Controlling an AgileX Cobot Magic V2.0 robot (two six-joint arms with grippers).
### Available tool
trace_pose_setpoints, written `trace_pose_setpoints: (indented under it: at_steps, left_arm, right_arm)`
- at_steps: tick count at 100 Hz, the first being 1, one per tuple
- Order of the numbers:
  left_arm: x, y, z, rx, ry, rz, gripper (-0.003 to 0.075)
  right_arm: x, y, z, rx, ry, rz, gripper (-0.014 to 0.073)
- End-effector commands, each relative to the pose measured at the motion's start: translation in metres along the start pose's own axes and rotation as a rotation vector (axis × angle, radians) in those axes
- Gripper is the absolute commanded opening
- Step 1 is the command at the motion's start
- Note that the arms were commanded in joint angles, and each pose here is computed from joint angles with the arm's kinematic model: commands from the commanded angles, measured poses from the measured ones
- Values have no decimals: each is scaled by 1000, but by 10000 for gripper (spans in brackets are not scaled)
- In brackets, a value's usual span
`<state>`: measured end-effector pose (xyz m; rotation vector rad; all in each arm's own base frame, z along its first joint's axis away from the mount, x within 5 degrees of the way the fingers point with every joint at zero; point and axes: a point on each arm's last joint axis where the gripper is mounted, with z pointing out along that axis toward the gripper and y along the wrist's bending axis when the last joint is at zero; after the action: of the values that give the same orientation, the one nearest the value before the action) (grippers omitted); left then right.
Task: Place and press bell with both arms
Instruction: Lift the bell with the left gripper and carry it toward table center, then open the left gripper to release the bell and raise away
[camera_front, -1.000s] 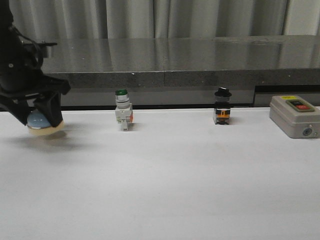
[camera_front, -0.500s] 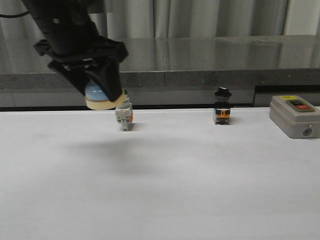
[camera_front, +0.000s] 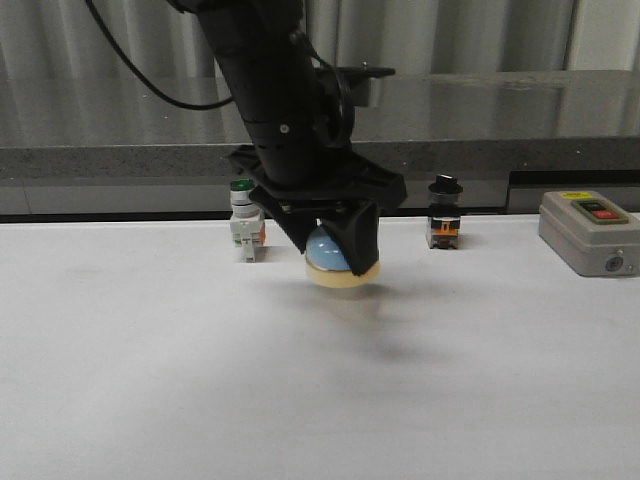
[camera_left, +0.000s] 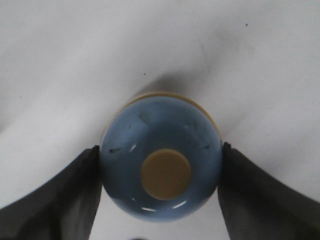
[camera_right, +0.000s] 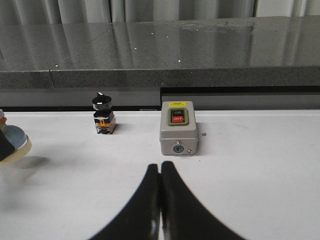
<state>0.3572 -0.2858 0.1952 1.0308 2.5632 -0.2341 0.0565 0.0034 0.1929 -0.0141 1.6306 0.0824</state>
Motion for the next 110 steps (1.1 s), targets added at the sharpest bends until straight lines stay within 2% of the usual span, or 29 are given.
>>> trace_pose_setpoints:
  at_steps: [1,25,32,42,54,64,92,110]
  left_arm:
    - [-15,-3,-22,-2,-79,6,199]
    - [-8,-2,-4,-3,-10,13,205]
    - [-7,-2,-3,-2,-4,13,232]
    - [-7,-2,-4,-1,-1,13,347]
    - [-8,-2,-4,-2,-3,13,571]
    - [-11,-2,-8,-1,-4,14,677]
    - [-23,-3,-48,-5,-76,4,682]
    - [-26,6,-88,-68,-157,-17,682]
  right_arm:
    - [-14,0,-3,0,-121,-9,-69]
    - [-14,0,-3,0,-121,-9,-69]
    - [-14,0,-3,0,-121,-9,-69]
    - [-14,0,-3,0,-121,-9,-69]
    - [-14,0,-3,0,-121,-9,-69]
    - [-14,0,-3,0,-121,-9,-69]
    - [-14,0,-3,0,-121,-9,-69]
    - [-14,0,-3,0,-121,-9,-69]
